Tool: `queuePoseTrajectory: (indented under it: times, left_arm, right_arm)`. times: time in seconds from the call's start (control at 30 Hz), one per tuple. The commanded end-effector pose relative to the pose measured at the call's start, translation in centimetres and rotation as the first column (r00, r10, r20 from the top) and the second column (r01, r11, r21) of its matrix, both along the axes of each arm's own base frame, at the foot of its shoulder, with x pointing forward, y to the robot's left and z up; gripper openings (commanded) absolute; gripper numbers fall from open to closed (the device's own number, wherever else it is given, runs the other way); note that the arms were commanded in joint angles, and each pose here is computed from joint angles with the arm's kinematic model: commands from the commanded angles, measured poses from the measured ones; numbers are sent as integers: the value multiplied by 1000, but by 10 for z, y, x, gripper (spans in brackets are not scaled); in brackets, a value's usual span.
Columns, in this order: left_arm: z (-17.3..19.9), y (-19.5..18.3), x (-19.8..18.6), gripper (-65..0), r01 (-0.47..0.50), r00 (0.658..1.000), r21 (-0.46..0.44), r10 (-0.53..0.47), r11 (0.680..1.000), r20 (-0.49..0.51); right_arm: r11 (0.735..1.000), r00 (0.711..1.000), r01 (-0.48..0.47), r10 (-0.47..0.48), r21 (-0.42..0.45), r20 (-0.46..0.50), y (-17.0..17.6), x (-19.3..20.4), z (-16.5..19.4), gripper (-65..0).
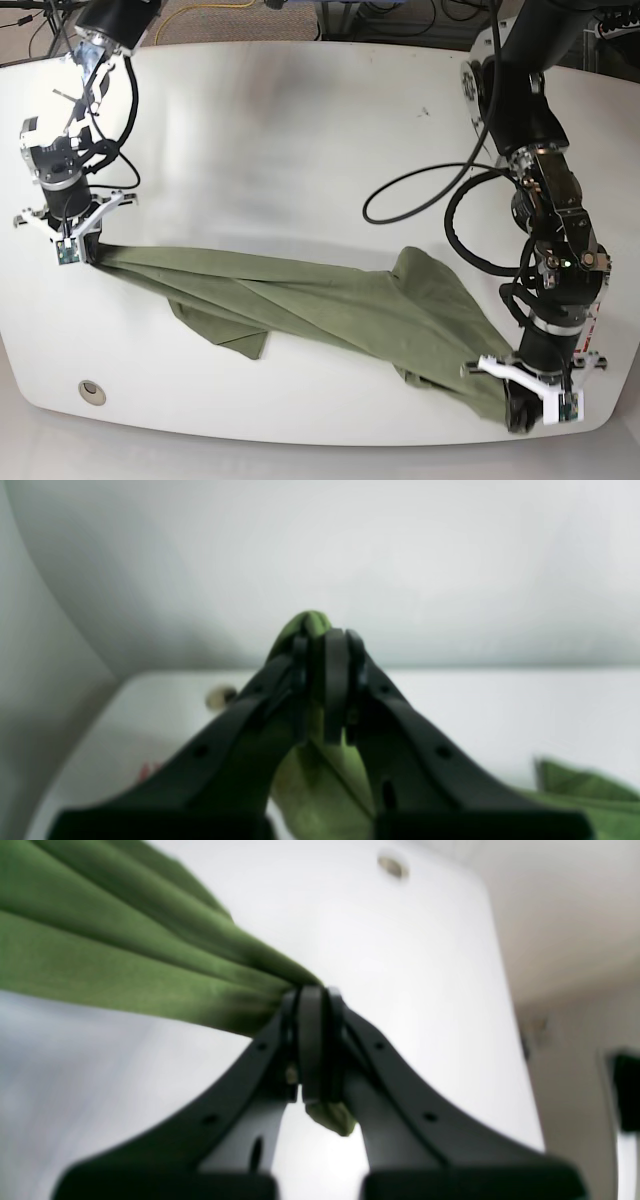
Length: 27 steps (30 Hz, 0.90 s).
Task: Layout the t-shirt on the table in an organized manner, then fold the t-shirt properly
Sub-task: 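Lift the shirt with both grippers and swing it to spread it out, then lower the shirt onto the table with both grippers and release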
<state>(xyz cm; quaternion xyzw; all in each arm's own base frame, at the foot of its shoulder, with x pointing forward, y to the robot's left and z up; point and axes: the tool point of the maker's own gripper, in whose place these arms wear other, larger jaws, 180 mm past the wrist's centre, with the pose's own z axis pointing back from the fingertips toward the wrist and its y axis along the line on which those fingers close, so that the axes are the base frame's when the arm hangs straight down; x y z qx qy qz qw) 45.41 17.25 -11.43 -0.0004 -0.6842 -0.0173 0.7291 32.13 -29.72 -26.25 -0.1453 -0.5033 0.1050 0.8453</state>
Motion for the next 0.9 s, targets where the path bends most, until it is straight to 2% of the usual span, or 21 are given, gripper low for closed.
queuePoseTrajectory:
  times: [0.0,0.2,0.43,0.6,0.77,0.87]
  left_arm:
    - [-9,10,-8,-650,-26,1000,-13,26,1000,6]
    - [-76,11,-34,-650,-11,989,9,12,1000,-149]
    - [-144,19,-75,-650,-4,949,28,13,1000,-315]
    - [-188,31,-110,-650,-14,893,41,31,999,-450]
    - [-212,50,-137,-650,-11,840,86,56,996,-540]
    - [-219,57,-147,-650,9,821,109,55,994,-568]
  right_arm:
    - [1000,1000,24,-24,21,4,0,-14,-6,-648]
    - [997,995,44,-38,63,-96,5,-47,-42,-648]
    - [991,981,70,-47,118,-186,22,-77,-75,-648]
    - [988,969,83,-50,127,-243,25,-98,-90,-648]
    - [984,957,98,-53,148,-286,33,-115,-103,-648]
    - [983,952,102,-53,150,-301,34,-120,-107,-648]
